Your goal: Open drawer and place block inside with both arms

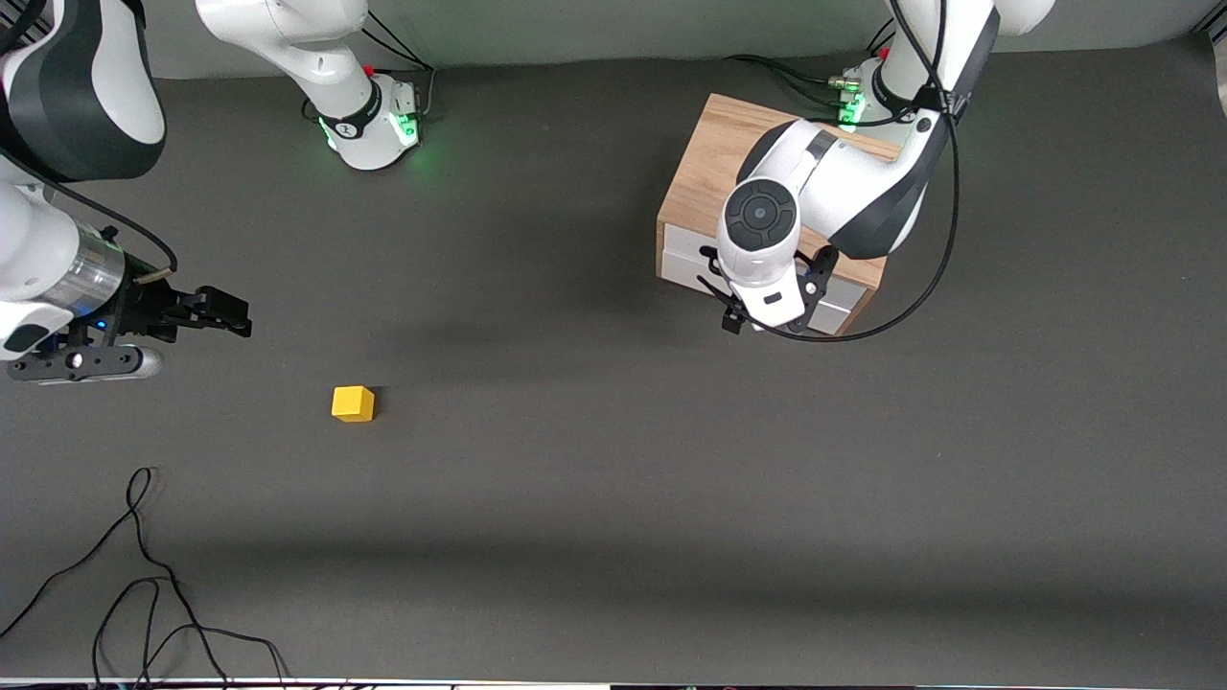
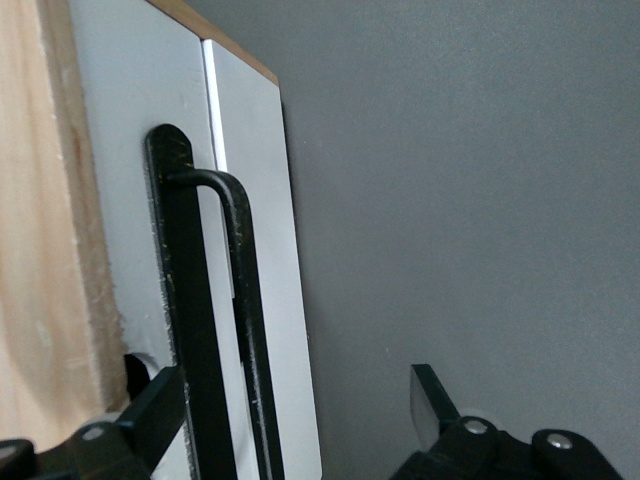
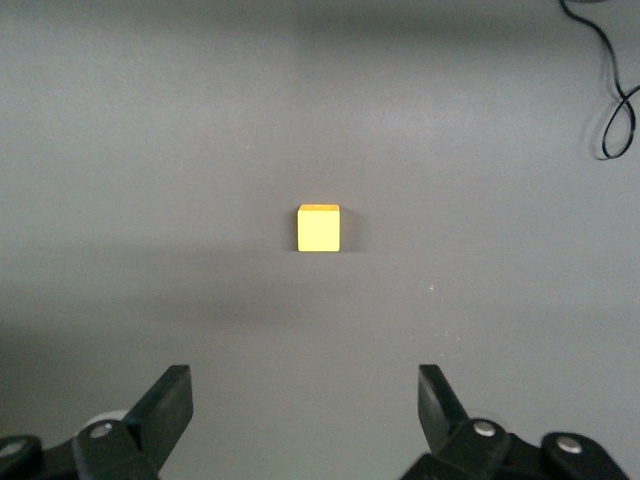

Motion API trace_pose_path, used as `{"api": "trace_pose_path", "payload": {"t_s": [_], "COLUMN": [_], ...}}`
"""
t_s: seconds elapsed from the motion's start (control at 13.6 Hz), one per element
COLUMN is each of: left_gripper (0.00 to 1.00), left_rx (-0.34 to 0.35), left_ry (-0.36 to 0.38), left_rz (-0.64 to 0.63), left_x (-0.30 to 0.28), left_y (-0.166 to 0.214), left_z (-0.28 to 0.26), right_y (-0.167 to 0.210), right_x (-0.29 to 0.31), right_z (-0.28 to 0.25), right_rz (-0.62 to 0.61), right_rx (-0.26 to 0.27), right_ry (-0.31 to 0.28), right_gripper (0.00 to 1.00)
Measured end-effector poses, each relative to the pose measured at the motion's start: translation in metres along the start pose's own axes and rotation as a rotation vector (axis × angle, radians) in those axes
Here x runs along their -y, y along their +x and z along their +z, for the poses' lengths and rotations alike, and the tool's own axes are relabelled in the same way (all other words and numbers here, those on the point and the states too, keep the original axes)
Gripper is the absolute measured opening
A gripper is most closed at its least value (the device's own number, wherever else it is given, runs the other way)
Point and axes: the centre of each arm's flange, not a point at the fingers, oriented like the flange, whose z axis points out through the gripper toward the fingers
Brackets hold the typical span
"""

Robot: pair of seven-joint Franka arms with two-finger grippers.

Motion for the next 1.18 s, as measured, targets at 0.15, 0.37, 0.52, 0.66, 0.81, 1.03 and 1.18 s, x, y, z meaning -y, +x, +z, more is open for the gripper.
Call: {"api": "trace_pose_path", "payload": {"t_s": [0.15, 0.37, 0.52, 0.66, 0.81, 1.03, 1.18], "left_gripper": [1.0, 1.0, 1.0, 1.0, 1.0, 1.0, 1.0], "left_rx": [0.0, -0.005, -0.008, -0.013, -0.016, -0.015, -0.016], "left_ry": [0.0, 0.01, 0.018, 0.026, 0.027, 0.013, 0.007], "left_rz": [0.0, 0.002, 0.002, 0.004, 0.005, 0.006, 0.006], "left_x": [-0.002, -0.005, -0.007, -0.008, -0.009, -0.012, -0.015], "left_y": [0.0, 0.0, 0.0, 0.0, 0.0, 0.0, 0.0], "left_z": [0.005, 0.014, 0.019, 0.024, 0.027, 0.026, 0.029], "right_y": [0.01, 0.031, 0.034, 0.033, 0.033, 0.034, 0.033], "right_x": [0.003, 0.002, -0.005, -0.005, -0.004, -0.004, -0.001], "right_z": [0.018, 0.03, 0.021, 0.01, 0.006, 0.004, 0.0], "right_rz": [-0.005, -0.009, -0.024, -0.027, -0.028, -0.029, -0.034], "right_rx": [0.019, 0.019, 0.004, -0.016, -0.029, -0.042, -0.048], "right_ry": [-0.001, -0.001, -0.001, 0.0, 0.0, 0.0, 0.0], "right_gripper": [1.0, 1.0, 1.0, 1.0, 1.0, 1.0, 1.0]}}
